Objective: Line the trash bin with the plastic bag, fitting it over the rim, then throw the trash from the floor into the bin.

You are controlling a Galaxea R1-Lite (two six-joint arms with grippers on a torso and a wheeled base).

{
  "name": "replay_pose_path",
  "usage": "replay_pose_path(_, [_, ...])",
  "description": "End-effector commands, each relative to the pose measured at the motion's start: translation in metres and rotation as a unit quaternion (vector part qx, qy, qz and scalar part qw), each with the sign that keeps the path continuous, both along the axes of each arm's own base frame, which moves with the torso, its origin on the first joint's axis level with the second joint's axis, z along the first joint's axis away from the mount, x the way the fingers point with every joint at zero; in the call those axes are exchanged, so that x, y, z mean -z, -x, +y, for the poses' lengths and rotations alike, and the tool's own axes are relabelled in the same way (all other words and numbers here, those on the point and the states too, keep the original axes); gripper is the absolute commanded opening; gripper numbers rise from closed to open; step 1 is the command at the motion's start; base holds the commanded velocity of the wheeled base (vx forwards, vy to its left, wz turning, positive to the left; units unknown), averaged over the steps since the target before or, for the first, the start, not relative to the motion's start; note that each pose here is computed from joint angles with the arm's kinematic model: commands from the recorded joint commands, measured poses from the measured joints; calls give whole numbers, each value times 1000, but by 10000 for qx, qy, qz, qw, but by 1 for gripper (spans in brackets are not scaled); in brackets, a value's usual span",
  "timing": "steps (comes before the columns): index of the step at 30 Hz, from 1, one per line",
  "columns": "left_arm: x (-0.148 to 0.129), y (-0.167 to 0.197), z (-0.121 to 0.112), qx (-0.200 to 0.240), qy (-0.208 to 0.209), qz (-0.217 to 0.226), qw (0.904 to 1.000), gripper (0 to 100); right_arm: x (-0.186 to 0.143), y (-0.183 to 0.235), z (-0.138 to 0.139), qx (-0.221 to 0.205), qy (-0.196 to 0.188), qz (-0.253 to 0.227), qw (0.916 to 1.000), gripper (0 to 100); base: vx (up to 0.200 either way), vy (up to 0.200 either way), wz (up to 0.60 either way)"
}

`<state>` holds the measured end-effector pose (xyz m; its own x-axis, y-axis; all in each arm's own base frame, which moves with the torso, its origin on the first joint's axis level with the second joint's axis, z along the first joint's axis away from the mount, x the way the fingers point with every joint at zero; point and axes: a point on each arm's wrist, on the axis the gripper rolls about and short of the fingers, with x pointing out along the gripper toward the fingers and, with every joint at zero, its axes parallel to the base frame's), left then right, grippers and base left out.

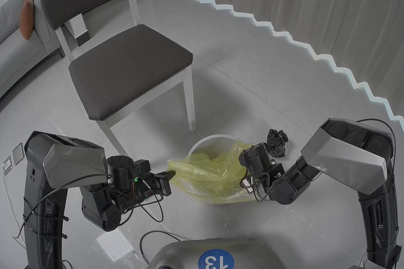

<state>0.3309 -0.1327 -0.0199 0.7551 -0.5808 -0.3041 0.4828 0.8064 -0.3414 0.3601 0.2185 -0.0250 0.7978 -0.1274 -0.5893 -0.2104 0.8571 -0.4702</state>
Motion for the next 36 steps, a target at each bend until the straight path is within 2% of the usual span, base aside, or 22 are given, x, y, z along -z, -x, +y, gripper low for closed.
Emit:
replay_pose_path(1, [-1,1,0,5,10,-18,10000,0,-4,4,-1,-22,16,10,10000,100,0,0,0])
replay_pose_path(14, [0,-2,1,-199,-46,-47,9998,0,-34,3,-9,125,-37,-290,9995,100,0,0,0])
replay_pose_path(20, [4,-2,6,-316,-144,-8,9994,0,-58,8,-13,111,-117,-486,9987,100,0,0,0])
replay_pose_path(29, [9,-6,8,-337,-241,-11,9991,0,-65,17,-15,61,-104,-489,9987,100,0,0,0])
replay_pose_path(32, [13,-4,9,-326,-295,132,9989,0,-70,19,-16,61,-129,-527,9985,100,0,0,0])
replay_pose_path(33, [14,-3,10,-332,-317,189,9988,100,-71,18,-16,69,-133,-534,9985,100,0,0,0])
replay_pose_path(36, [13,-3,11,-355,-311,168,9987,100,-74,18,-18,81,-146,-565,9983,100,0,0,0])
